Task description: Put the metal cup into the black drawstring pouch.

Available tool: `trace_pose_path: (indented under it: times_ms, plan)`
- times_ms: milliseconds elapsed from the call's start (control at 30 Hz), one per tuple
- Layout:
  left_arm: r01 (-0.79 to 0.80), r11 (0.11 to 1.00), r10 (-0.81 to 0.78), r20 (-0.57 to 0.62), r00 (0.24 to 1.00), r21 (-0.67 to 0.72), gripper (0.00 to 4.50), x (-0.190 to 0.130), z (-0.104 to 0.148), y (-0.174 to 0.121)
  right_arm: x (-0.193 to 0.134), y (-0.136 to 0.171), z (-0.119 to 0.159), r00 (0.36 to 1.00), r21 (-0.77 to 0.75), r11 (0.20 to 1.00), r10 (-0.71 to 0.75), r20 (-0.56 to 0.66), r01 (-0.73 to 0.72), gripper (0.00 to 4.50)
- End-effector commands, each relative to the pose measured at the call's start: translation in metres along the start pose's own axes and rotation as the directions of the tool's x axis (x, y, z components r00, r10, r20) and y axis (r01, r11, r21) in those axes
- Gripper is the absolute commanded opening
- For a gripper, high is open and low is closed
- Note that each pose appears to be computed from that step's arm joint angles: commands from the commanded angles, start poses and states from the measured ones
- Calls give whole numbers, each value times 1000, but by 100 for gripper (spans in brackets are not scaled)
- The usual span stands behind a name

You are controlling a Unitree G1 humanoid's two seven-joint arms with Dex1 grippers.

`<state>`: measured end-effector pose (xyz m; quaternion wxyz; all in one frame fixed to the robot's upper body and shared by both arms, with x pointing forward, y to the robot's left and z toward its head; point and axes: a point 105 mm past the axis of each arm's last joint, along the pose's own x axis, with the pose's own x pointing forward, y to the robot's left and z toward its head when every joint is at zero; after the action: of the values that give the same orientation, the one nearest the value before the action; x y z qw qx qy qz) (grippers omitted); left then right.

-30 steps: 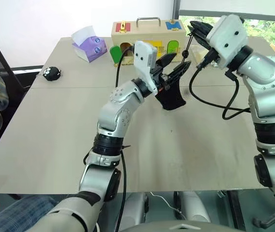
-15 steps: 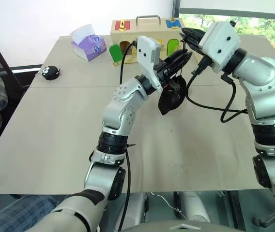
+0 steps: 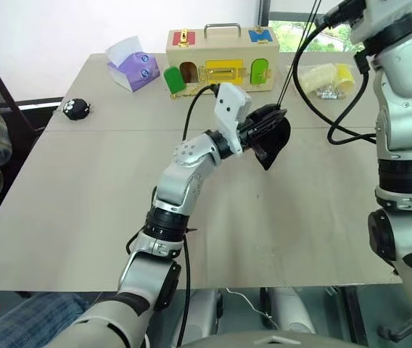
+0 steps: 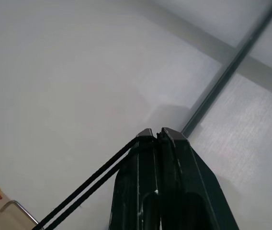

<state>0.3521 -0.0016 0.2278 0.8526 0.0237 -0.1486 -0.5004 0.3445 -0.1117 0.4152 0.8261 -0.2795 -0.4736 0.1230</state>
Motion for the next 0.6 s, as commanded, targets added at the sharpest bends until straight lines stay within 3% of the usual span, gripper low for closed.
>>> trace_pose_path:
  times_ms: [33,167,267,367,500,600]
  plan:
    - [-3,999,-1,-77,997,-52,118,-10,-27,0,-5,-25,6,998,144,988,-56,-21,59,0]
    - [-6,999,8,56,998,-44,295,-10,2,1,-23,13,-17,977,311,945,154,-147,-102,0]
    - [42,997,-31,143,989,-72,295,-22,27,-2,-38,29,-23,949,422,895,245,-200,-142,0]
    - [55,993,-40,147,988,-102,295,-39,38,0,-52,27,-34,926,471,874,269,-265,-119,0]
    - [117,979,-114,25,993,-164,303,-83,28,-7,-89,23,-62,866,553,831,317,-387,-58,108]
    - [17,988,-35,-112,993,-153,303,-113,6,4,-131,26,-84,778,585,809,401,-484,-54,266]
